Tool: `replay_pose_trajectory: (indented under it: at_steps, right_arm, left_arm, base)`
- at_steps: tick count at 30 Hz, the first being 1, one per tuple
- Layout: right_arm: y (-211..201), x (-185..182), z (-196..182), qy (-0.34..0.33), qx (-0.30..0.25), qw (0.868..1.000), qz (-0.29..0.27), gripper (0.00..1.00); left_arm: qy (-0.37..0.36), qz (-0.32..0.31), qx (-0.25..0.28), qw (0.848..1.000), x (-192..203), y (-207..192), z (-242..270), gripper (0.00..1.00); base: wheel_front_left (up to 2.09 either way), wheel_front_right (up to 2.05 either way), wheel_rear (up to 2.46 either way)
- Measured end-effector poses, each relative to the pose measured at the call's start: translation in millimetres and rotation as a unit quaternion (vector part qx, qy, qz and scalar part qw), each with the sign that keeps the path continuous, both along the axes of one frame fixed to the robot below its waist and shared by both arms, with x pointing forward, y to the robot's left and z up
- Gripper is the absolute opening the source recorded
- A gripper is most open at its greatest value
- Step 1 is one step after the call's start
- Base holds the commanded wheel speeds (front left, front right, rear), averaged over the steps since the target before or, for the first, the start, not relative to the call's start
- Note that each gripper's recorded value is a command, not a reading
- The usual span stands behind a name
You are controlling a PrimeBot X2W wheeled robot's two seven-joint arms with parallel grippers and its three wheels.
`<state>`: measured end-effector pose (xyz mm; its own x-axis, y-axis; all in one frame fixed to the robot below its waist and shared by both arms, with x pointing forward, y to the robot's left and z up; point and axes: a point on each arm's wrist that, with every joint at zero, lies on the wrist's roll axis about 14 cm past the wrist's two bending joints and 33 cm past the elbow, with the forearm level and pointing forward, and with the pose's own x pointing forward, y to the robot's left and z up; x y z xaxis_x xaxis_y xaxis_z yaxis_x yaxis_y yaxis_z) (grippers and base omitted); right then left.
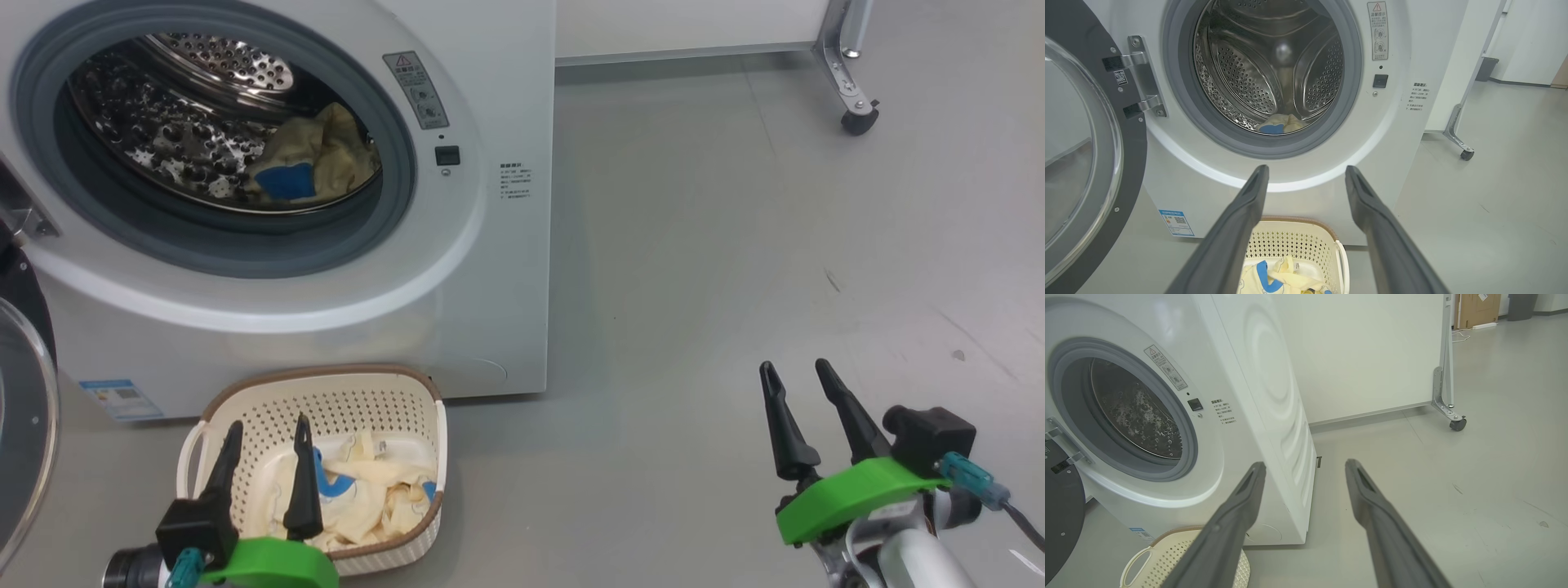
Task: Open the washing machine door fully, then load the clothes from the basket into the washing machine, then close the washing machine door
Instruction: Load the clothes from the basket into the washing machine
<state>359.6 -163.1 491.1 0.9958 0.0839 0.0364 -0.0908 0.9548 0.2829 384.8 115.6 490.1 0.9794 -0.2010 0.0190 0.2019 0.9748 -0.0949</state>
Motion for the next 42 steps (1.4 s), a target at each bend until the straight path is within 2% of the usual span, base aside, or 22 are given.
replay_pose_trajectory:
  at_steps: [11, 19, 24, 34, 42]
  right_arm:
    - [1, 6, -14, 0.022, 0.0, 1.0, 0.001, 1.0]
    - [-2, 32, -31, 0.042, -0.006, 0.999, 0.001, 1.0]
    - [-5, 55, -47, 0.059, -0.012, 0.998, -0.002, 1.0]
    - [-6, 83, -107, 0.12, -0.026, 0.992, 0.004, 1.0]
    - [-9, 93, -150, 0.163, -0.03, 0.986, 0.003, 1.0]
  left_arm:
    - [0.03, -0.006, 0.002, 1.0, 5, -2, -21, 1.0]
    - [0.058, -0.016, 0.005, 0.998, 36, -8, -45, 1.0]
    - [0.1, -0.032, 0.016, 0.994, 59, -16, -81, 1.0]
    - [0.161, -0.054, 0.032, 0.985, 113, -19, -149, 1.0]
    - [0.238, -0.048, 0.033, 0.969, 138, -7, -224, 1.0]
  base:
    - [0.0, 0.0, 0.0]
    - [0.0, 0.0, 0.0]
    - [0.0, 0.0, 0.0]
    - [0.0, 0.0, 0.0]
    - [0.0, 0.0, 0.0]
